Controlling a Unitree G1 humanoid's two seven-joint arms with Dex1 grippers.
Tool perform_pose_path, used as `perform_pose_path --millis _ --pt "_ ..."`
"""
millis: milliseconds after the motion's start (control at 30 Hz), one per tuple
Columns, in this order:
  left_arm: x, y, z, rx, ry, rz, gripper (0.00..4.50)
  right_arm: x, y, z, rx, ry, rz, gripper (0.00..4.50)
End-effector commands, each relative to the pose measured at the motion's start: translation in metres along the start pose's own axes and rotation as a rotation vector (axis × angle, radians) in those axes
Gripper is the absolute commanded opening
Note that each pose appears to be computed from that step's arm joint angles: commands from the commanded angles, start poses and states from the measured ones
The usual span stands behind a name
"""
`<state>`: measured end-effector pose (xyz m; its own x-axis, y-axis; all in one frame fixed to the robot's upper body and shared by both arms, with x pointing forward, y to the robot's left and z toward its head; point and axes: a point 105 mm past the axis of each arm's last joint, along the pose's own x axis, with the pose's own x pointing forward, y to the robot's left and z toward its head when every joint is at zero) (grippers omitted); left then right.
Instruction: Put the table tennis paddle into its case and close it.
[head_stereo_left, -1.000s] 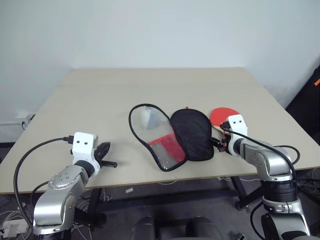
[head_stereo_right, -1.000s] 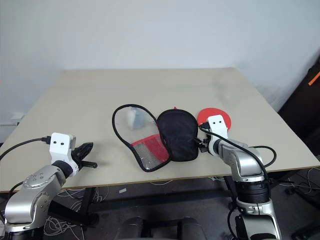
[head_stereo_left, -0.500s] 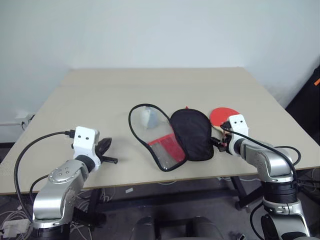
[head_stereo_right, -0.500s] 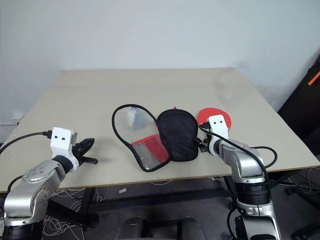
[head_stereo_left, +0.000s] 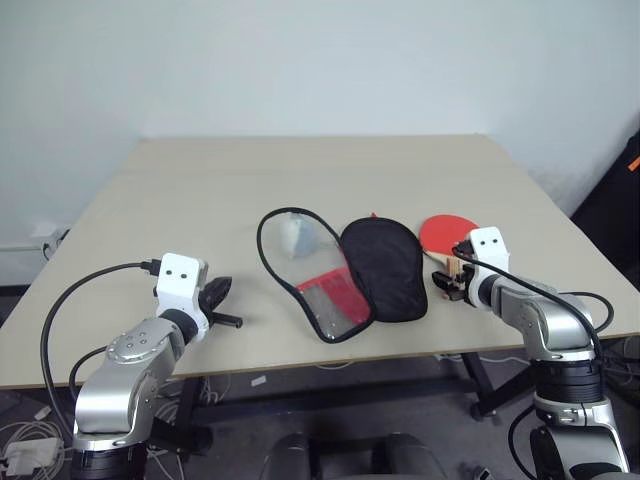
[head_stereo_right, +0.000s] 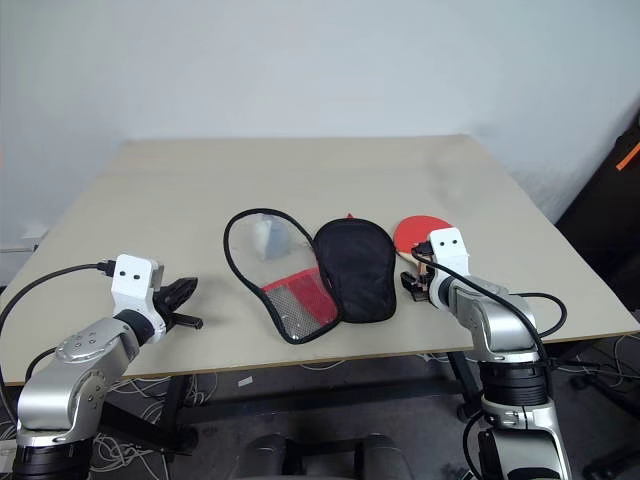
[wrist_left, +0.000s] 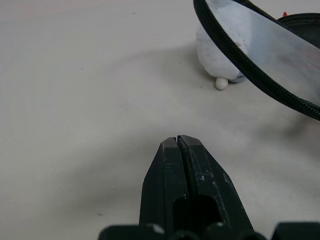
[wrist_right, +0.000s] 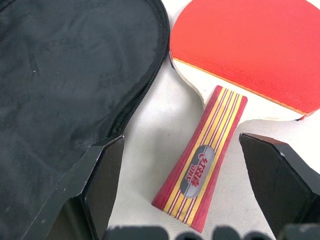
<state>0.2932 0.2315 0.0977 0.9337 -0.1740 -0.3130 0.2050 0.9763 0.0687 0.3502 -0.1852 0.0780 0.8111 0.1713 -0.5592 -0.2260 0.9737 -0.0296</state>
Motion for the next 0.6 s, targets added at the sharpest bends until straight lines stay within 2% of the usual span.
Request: perform_pose_path --millis 33,333,600 --pt "-0.001 -0.002 0.014 0.025 -0.051 -0.01 0.0 -0.001 -0.011 0.023 -0.021 -0.064 -0.051 4.0" --pt "0.002 -0.006 0.015 0.021 -0.062 -0.011 0.0 0.023 -0.018 0.027 -0.047 -0.034 -0.09 4.0" --pt "-0.002 -0.001 0.014 0.018 -0.068 0.01 0.0 0.032 -0.031 0.017 -0.004 0.014 -0.167 4.0"
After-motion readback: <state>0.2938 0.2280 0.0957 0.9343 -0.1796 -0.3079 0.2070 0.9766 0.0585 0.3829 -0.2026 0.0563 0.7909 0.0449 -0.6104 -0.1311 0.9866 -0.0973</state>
